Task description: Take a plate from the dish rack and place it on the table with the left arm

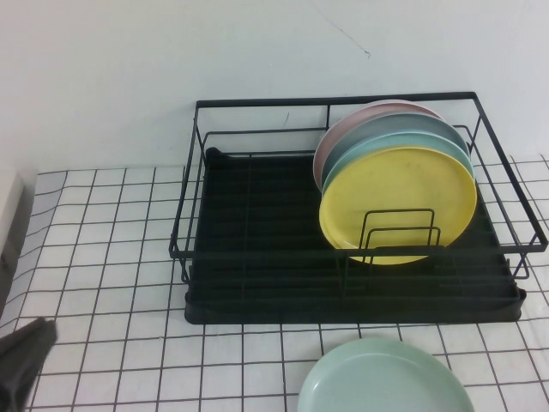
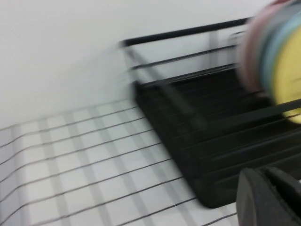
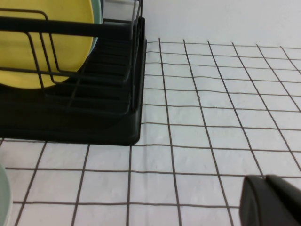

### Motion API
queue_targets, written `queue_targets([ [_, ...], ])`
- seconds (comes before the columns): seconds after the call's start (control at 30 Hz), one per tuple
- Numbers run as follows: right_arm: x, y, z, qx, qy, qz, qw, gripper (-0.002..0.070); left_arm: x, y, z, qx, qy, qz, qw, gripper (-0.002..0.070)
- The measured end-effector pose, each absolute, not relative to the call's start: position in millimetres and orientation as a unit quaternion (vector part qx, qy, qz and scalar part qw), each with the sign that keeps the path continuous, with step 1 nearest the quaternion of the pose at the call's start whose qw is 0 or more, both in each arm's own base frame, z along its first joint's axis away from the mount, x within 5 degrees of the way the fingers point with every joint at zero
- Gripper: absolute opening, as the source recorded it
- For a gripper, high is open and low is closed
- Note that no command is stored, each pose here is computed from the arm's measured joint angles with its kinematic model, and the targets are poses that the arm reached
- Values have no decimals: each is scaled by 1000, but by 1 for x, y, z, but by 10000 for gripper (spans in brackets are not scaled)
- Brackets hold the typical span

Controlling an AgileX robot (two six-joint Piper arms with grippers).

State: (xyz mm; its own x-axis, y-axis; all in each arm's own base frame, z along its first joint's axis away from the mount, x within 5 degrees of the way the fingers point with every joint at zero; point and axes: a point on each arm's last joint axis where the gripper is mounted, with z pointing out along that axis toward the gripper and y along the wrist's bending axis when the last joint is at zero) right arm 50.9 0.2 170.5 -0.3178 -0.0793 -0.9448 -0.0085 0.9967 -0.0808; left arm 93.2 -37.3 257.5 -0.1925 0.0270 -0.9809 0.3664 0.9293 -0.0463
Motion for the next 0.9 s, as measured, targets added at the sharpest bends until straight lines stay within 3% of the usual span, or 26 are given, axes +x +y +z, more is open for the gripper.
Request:
queue_targets([
  [0.23, 51, 0, 171, -27, 811, -30, 583, -1, 70, -9, 235, 20, 746, -68, 662, -2],
  [0.43, 51, 0, 171, -27, 811, -30, 583, -1, 55, -4, 214, 7, 718, -40, 695, -2],
  [0.9, 51, 0, 171, -27, 811, -30, 583, -1, 53, -5, 177, 26, 789, -25, 614, -2],
])
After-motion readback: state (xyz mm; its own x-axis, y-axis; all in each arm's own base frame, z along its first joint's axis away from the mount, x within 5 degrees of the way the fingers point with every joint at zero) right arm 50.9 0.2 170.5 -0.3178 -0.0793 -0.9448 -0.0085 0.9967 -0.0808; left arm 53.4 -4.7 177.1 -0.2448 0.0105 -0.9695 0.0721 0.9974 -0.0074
